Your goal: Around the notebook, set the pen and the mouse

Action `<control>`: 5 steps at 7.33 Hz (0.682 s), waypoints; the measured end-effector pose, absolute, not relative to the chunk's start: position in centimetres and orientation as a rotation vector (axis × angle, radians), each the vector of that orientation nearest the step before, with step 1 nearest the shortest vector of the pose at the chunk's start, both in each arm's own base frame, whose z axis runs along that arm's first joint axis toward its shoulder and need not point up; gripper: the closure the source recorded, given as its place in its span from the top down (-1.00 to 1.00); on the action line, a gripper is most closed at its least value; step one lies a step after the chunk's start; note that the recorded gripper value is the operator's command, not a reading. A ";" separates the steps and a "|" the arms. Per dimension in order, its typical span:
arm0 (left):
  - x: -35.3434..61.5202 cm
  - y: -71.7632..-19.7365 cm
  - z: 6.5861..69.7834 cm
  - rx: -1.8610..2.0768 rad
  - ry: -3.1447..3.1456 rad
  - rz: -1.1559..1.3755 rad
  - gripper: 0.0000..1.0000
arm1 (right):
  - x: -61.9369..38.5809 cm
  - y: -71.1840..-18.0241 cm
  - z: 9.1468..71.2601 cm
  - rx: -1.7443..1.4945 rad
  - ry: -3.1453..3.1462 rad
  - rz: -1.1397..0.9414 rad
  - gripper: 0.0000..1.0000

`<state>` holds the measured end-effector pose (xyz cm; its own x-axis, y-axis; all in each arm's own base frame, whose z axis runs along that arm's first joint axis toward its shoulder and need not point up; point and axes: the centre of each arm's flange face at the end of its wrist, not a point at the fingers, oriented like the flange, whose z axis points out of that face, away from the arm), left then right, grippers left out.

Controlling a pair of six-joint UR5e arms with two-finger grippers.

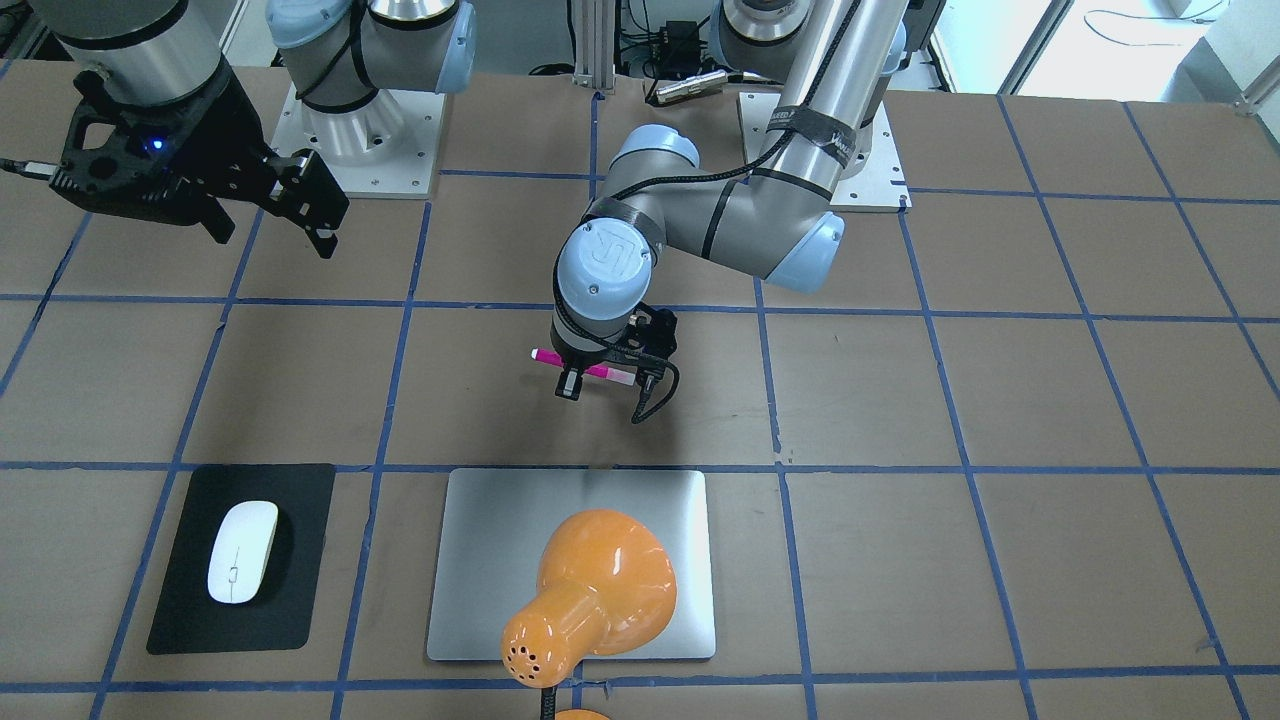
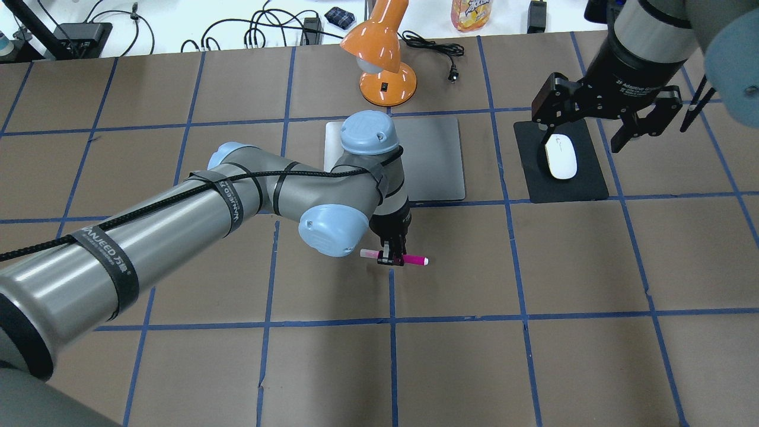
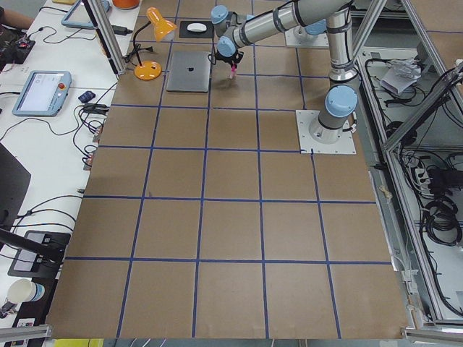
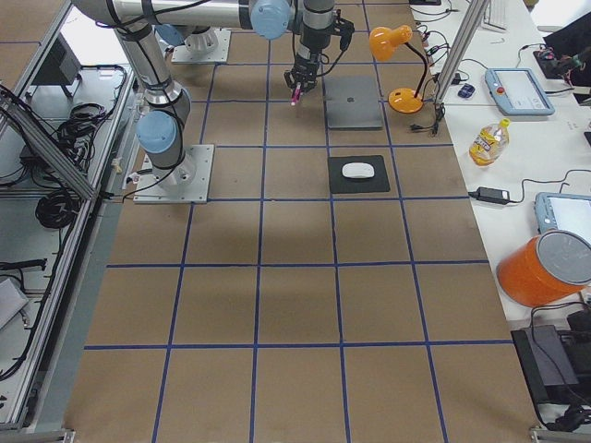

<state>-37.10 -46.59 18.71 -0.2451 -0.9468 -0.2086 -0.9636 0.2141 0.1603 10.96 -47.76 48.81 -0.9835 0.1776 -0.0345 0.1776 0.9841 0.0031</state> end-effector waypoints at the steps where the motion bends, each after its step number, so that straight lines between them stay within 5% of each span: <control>1: -36.9 -46.4 18.2 -1.871 2.399 0.400 -0.90 | 11.0 -47.6 48.7 0.276 3.092 -0.003 1.00; 2: -36.8 -46.4 18.0 -1.851 2.411 0.402 0.54 | 11.0 -47.6 48.6 0.273 3.095 -0.003 1.00; 3: -36.6 -46.4 18.0 -1.833 2.422 0.383 0.64 | 11.0 -47.5 48.5 0.269 3.101 -0.003 1.00; 4: -36.2 -46.8 18.1 -1.803 2.438 0.335 1.00 | 10.9 -47.5 48.7 0.266 3.104 -0.010 1.00; 5: -35.4 -47.3 18.5 -1.779 2.451 0.289 1.00 | 11.0 -47.5 49.0 0.262 3.103 -0.019 1.00</control>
<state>-35.39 -47.26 18.46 -0.3131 -0.9304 -0.1907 -0.9492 0.3000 0.0946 10.99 -47.54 48.98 -0.9855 0.1674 -0.0288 0.1677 0.9858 -0.0097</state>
